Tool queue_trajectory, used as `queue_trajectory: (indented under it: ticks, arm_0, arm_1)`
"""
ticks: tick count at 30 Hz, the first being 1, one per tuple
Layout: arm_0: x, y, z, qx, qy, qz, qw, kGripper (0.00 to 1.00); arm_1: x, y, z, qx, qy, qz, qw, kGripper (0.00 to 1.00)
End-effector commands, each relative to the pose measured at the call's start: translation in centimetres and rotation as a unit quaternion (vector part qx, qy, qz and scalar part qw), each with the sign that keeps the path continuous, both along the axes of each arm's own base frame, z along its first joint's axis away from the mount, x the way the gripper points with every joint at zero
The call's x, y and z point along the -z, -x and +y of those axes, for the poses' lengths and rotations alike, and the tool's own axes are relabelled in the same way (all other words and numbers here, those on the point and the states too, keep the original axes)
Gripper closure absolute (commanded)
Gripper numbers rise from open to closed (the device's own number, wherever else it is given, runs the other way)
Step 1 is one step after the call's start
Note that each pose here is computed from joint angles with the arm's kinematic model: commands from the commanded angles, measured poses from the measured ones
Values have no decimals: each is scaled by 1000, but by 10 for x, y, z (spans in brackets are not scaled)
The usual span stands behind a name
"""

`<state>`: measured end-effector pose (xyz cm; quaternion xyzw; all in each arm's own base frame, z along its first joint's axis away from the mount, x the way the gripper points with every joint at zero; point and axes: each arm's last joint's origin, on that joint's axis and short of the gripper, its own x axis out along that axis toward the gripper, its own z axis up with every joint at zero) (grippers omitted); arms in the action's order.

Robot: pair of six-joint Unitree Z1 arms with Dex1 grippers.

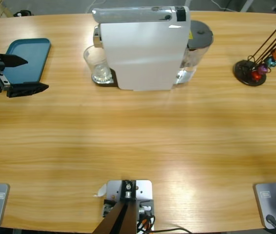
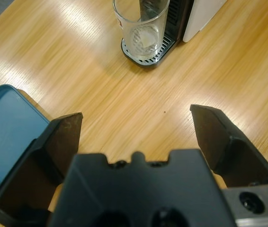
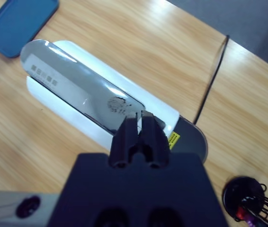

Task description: Pour coffee

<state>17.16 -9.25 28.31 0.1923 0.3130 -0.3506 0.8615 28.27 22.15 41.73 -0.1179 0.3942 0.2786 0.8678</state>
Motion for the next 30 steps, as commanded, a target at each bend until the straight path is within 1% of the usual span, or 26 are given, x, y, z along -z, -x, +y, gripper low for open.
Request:
queue_trajectory:
  ticks: [1, 11, 21, 30]
  arm_0:
    - [15, 5, 5, -15, -19, 28, 999, 13]
    - [20, 6, 6, -16, -23, 36, 999, 13]
    - [26, 4, 6, -18, -29, 48, 998, 13]
    - [26, 4, 6, -19, -29, 48, 998, 13]
  arm_1:
    - [19, -16, 1, 18, 33, 15, 999, 1000]
    - [38, -19, 4, 21, 46, 46, 998, 1000]
    - [46, -23, 5, 30, 61, 49, 996, 1000]
    - [52, -21, 3, 36, 73, 57, 995, 1000]
